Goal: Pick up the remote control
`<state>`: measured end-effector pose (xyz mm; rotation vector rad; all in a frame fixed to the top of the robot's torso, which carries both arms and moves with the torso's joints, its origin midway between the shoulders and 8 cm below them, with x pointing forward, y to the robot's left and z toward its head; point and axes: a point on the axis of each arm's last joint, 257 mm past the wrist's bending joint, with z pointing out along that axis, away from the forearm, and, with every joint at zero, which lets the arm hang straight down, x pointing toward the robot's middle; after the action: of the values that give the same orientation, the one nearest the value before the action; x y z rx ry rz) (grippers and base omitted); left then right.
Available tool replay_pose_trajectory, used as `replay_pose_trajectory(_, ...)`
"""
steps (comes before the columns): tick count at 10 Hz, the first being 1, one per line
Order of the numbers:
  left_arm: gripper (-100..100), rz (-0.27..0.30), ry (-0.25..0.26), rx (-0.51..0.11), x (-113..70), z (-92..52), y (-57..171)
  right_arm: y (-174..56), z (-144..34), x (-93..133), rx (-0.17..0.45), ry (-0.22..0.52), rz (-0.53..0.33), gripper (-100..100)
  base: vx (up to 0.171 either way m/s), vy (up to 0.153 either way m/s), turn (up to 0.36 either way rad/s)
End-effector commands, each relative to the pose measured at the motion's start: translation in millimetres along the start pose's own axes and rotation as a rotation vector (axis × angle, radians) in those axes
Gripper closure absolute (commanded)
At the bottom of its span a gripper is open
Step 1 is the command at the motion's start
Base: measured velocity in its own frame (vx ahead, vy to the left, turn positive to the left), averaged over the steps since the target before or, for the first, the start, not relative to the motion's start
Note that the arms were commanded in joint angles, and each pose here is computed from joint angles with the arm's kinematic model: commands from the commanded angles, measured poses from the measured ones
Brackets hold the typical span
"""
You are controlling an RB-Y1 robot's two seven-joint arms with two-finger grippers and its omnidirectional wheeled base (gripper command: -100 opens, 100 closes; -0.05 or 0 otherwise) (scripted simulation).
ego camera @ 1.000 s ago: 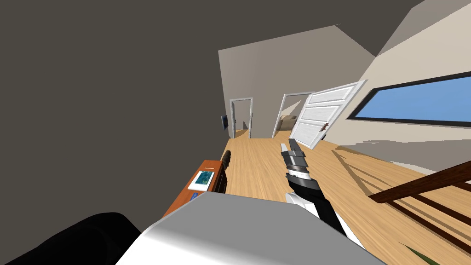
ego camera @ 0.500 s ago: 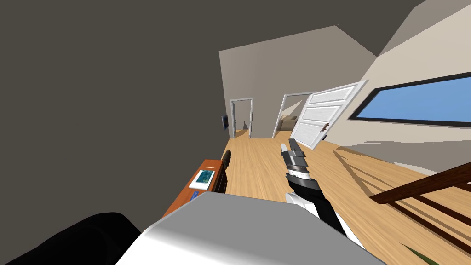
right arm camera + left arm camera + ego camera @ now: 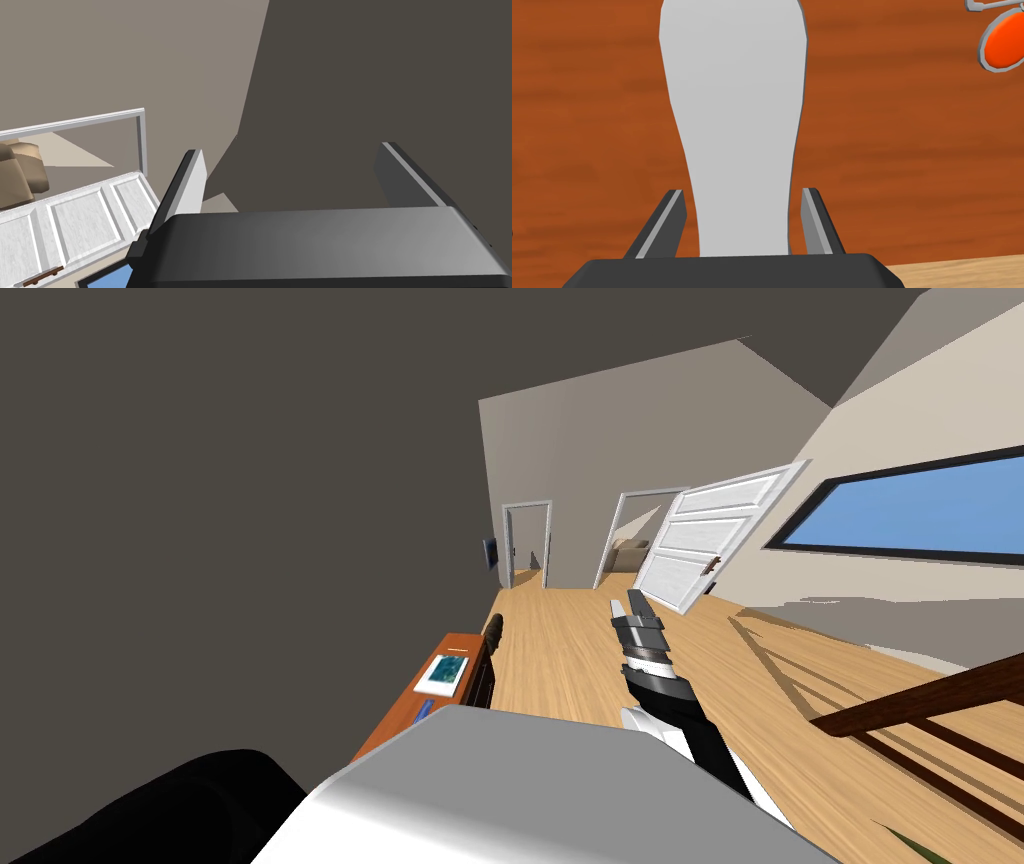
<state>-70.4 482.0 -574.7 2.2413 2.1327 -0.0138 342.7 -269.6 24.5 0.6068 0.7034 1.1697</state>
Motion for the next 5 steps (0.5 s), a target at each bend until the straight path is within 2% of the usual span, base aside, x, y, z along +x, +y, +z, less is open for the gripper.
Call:
replay_pose_trajectory(1, 100, 0.005, 0.006, 0.003, 3.2, -2.2, 5, 0, 0.0, 0, 0.0, 0.0, 0.0, 0, -0.024, -0.008, 0.033)
replay_pose_trajectory(3, 100, -0.005, 0.016, 0.012, 5.5, -2.2, 2, 0, 0.0, 0, 0.0, 0.0, 0.0, 0, -0.009, -0.005, -0.007)
replay_pose_trajectory(4, 100, 0.011, 0.018, 0.002, 9.1, -6.0, 16, 0, 0.0, 0, 0.0, 0.0, 0.0, 0, -0.025, -0.007, 0.061)
replay_pose_trajectory(5, 100, 0.015, 0.023, 0.007, 10.6, -6.0, 14, 0, 0.0, 0, 0.0, 0.0, 0.0, 0, -0.027, -0.01, 0.034)
